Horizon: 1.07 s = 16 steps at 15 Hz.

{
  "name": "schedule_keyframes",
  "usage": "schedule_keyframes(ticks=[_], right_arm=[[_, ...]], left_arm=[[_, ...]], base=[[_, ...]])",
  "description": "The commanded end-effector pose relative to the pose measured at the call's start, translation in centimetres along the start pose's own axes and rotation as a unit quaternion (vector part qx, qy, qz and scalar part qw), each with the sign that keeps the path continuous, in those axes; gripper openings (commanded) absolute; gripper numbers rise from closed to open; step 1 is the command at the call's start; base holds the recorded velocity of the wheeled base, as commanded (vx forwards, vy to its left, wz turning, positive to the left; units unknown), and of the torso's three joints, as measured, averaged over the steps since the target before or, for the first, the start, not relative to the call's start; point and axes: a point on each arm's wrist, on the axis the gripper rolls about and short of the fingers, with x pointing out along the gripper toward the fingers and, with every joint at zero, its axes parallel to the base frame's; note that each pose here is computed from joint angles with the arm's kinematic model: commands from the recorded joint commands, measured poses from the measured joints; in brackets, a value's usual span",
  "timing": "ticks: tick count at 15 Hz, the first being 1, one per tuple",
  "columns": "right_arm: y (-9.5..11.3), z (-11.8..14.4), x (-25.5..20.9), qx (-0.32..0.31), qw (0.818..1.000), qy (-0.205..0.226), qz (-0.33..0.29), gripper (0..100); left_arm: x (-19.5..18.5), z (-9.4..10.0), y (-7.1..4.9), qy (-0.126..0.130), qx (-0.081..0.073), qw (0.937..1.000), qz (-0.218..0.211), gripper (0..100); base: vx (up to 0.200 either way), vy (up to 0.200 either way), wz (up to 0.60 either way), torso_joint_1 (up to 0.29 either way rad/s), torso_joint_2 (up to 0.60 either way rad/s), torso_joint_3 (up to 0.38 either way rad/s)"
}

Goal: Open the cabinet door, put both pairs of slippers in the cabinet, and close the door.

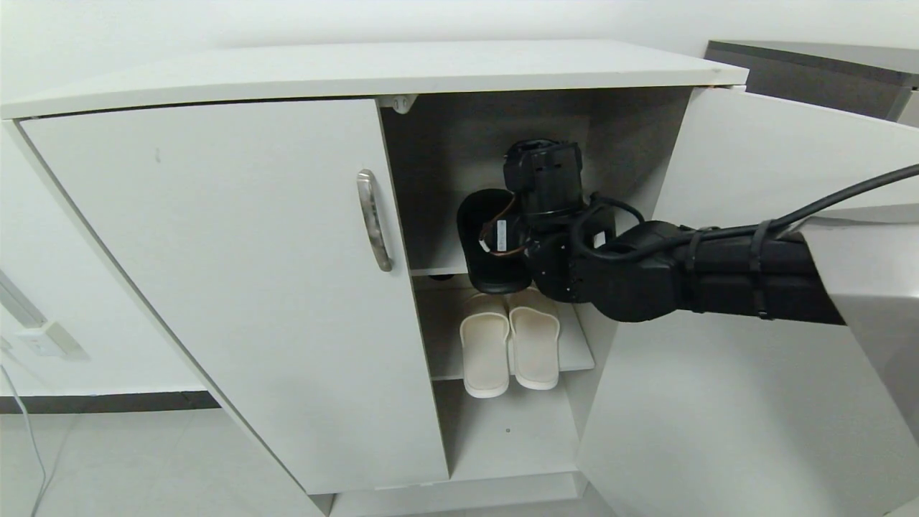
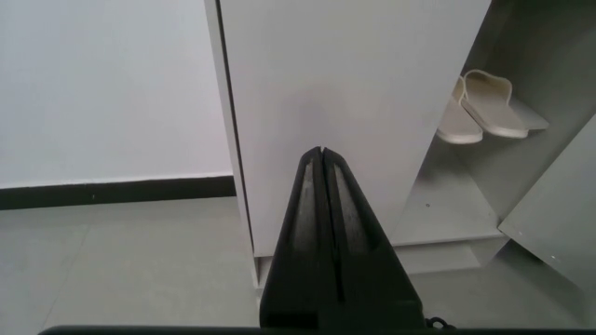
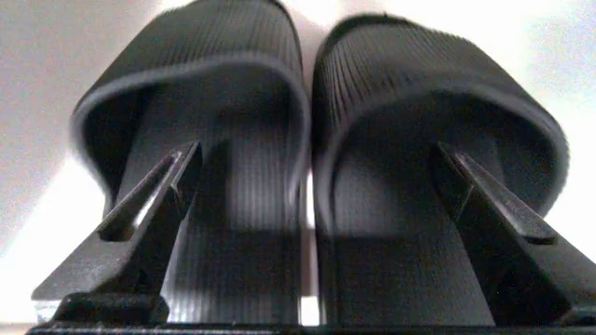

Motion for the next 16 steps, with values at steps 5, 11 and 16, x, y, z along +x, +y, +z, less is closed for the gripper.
schedule_keyframes(ticks=[5, 11, 16], right_arm=[[-3.1, 2.4, -8.4, 0.015, 1.0, 0.004, 0.024, 100], [-5.4, -1.1, -15.0, 0.009, 0.992, 0.018, 0.126, 100], [-6.5, -5.6, -15.7, -0.003, 0.982, 0.008, 0.188, 100]], left_arm=[[0.0, 0.0, 0.0, 0.0, 0.0, 1.0, 0.0, 0], [0.0, 0.0, 0.0, 0.0, 0.001, 1.0, 0.0, 0], [0.0, 0.0, 0.0, 0.0, 0.002, 1.0, -0.001, 0]], base=[[0.0, 0.0, 0.0, 0.0, 0.0, 0.0], [0.0, 0.0, 0.0, 0.0, 0.0, 0.0], [0.0, 0.0, 0.0, 0.0, 0.0, 0.0]])
